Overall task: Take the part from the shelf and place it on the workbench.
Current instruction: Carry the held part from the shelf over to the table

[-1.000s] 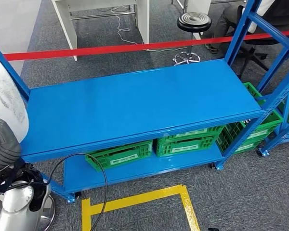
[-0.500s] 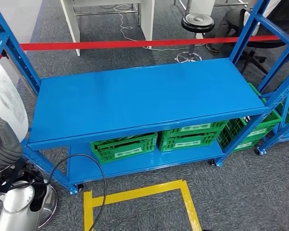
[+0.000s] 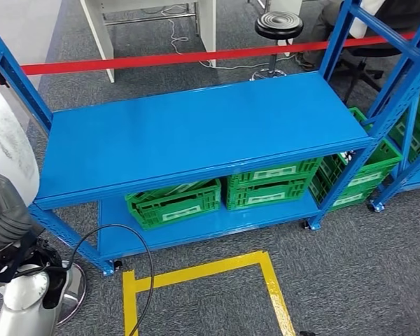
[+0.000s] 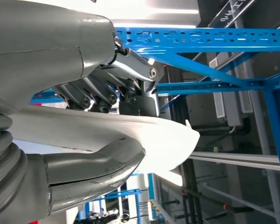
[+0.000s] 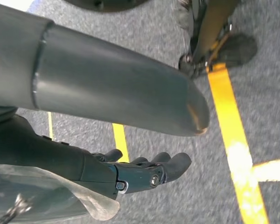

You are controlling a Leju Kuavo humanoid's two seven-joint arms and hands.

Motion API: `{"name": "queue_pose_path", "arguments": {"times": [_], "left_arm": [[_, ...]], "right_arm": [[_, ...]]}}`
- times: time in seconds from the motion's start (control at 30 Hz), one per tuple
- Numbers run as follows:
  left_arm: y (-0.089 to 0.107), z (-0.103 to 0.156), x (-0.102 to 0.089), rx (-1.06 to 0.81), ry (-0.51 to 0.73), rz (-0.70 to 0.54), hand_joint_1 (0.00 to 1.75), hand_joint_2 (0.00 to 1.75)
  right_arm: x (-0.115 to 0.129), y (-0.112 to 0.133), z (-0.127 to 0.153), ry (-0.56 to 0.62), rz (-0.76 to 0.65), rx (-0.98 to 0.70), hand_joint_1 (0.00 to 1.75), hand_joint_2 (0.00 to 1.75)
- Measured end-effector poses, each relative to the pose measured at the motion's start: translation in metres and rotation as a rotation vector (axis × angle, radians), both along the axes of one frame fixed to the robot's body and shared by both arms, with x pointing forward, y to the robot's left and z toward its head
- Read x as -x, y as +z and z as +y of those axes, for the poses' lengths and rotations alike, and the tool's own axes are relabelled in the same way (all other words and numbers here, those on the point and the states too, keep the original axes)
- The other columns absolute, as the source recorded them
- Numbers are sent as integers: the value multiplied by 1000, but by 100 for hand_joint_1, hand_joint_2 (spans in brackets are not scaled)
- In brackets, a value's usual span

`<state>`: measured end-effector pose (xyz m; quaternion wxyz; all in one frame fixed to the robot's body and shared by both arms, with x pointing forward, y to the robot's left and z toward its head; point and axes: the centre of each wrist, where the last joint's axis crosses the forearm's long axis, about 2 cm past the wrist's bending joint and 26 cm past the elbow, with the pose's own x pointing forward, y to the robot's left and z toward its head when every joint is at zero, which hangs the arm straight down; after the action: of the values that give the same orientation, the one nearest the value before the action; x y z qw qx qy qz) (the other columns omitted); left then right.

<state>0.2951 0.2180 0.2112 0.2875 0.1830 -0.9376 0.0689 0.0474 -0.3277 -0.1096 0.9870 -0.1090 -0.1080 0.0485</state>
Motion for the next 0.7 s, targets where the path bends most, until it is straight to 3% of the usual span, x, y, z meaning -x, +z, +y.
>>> {"name": "queue_pose_path", "arguments": {"times": [0.7], "left_arm": [[1, 1, -1, -16, 9, -12, 175, 175]], "right_arm": [[-1, 0, 2, 3, -2, -11, 0, 0]]}}
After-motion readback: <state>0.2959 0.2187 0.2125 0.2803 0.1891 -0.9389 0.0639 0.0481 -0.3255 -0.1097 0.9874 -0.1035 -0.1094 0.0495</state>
